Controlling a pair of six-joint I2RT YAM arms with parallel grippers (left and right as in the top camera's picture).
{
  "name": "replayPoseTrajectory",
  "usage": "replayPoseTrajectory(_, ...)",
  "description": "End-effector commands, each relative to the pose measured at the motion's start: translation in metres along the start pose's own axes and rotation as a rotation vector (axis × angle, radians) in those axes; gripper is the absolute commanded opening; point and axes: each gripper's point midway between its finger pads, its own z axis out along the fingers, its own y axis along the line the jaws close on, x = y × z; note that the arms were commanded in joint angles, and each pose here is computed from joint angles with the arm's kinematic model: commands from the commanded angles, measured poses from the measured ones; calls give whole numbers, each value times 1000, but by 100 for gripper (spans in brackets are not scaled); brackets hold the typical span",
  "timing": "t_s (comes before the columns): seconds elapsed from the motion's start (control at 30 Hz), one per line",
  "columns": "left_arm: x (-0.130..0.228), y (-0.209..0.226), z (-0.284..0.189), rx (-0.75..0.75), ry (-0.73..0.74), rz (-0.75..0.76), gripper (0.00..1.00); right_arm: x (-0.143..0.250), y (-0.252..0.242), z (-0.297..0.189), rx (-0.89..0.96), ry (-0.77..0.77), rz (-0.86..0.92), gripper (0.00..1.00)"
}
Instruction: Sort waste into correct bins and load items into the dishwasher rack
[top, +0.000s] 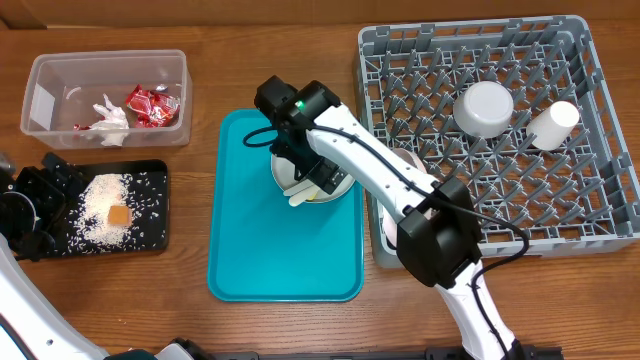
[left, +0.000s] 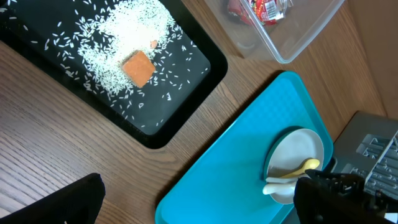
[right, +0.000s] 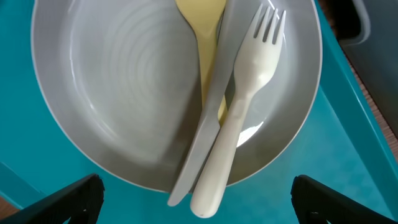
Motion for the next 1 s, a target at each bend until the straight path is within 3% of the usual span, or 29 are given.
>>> replayPoseTrajectory(0.0, 3, -4, 2, 18, 11, 29, 100, 0, 0, 10, 17, -1, 15, 100)
replayPoseTrajectory(0.97, 3, -4, 2, 18, 11, 29, 100, 3, -9, 58, 121, 10, 7, 81)
